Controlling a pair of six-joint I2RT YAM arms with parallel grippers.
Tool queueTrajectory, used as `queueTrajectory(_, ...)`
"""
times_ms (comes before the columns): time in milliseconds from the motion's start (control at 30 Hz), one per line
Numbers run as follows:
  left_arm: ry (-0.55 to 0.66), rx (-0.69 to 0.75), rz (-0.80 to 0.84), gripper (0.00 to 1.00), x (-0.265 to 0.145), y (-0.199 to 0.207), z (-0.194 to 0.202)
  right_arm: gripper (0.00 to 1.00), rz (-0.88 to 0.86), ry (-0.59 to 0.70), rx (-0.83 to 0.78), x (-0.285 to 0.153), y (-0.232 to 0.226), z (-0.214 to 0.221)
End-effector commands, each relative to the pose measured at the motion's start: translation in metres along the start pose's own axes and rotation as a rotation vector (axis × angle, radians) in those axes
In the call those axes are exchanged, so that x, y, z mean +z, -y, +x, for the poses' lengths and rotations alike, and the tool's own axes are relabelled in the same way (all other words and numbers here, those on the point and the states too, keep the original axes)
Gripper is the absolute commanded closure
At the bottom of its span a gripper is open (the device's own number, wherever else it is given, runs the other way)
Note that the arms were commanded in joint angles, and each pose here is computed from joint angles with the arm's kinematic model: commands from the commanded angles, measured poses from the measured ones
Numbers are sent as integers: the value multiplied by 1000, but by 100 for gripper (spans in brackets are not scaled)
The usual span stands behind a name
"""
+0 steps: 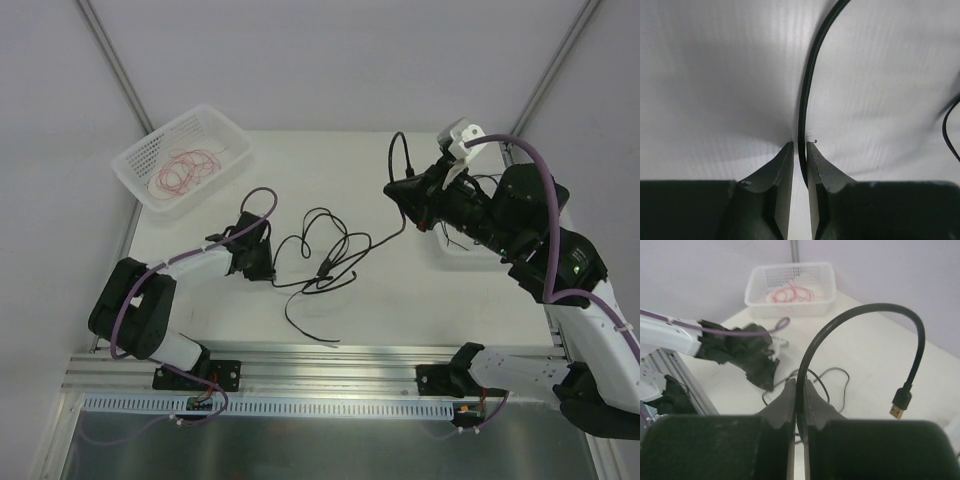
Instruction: Untangle the cables
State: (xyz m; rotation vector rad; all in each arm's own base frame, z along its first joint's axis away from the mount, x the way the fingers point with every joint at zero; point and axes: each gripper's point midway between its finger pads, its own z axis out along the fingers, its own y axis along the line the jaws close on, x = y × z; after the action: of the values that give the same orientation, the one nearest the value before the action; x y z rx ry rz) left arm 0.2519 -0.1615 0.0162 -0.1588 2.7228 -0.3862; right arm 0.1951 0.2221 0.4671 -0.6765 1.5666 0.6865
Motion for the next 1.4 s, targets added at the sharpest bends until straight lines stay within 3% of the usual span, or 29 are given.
queueTrajectory(0, 27, -38, -66, 84, -7, -24, -14, 99, 150, -32, 21, 0, 27, 23)
queueTrajectory(133, 97, -90, -65, 89, -17, -31, -48, 99, 265, -249, 128, 21, 50, 134)
queueTrajectory(267, 127, -88, -10, 89, -26, -15, -68, 99, 312, -371, 226, 28, 58, 207)
queueTrajectory(367, 150, -64, 65, 84, -40, 3, -74, 99, 343, -485, 275, 31, 59, 263)
queueTrajectory(567, 166, 49, 205, 42, -68, 40, -48, 89, 419, -643, 341, 24, 61, 329)
queueTrajectory(600, 175, 52, 221, 36, -73, 44, -44, 85, 432, -663, 347, 23, 62, 335)
queueTrajectory(633, 162, 49, 233, 22, -74, 47, -35, 81, 452, -685, 348, 22, 64, 343)
queueTrajectory(733, 112, -108, 220, 12, -68, 41, -10, 61, 462, -700, 361, 19, 64, 348)
queueTrajectory(767, 86, -149, 193, 12, -60, 32, 4, 51, 459, -698, 364, 19, 63, 348)
queueTrajectory(867, 90, -258, 140, 11, -53, 22, 17, 36, 452, -687, 355, 18, 60, 341)
queueTrajectory(967, 122, -336, 114, 11, -50, 17, 17, 28, 433, -684, 324, 17, 54, 336)
queueTrajectory(1167, 132, -435, 48, 16, -35, 9, 18, 24, 393, -654, 299, 18, 40, 327)
queueTrajectory(1367, 105, -448, -7, 31, -14, 17, 21, 23, 337, -627, 285, 22, 27, 322)
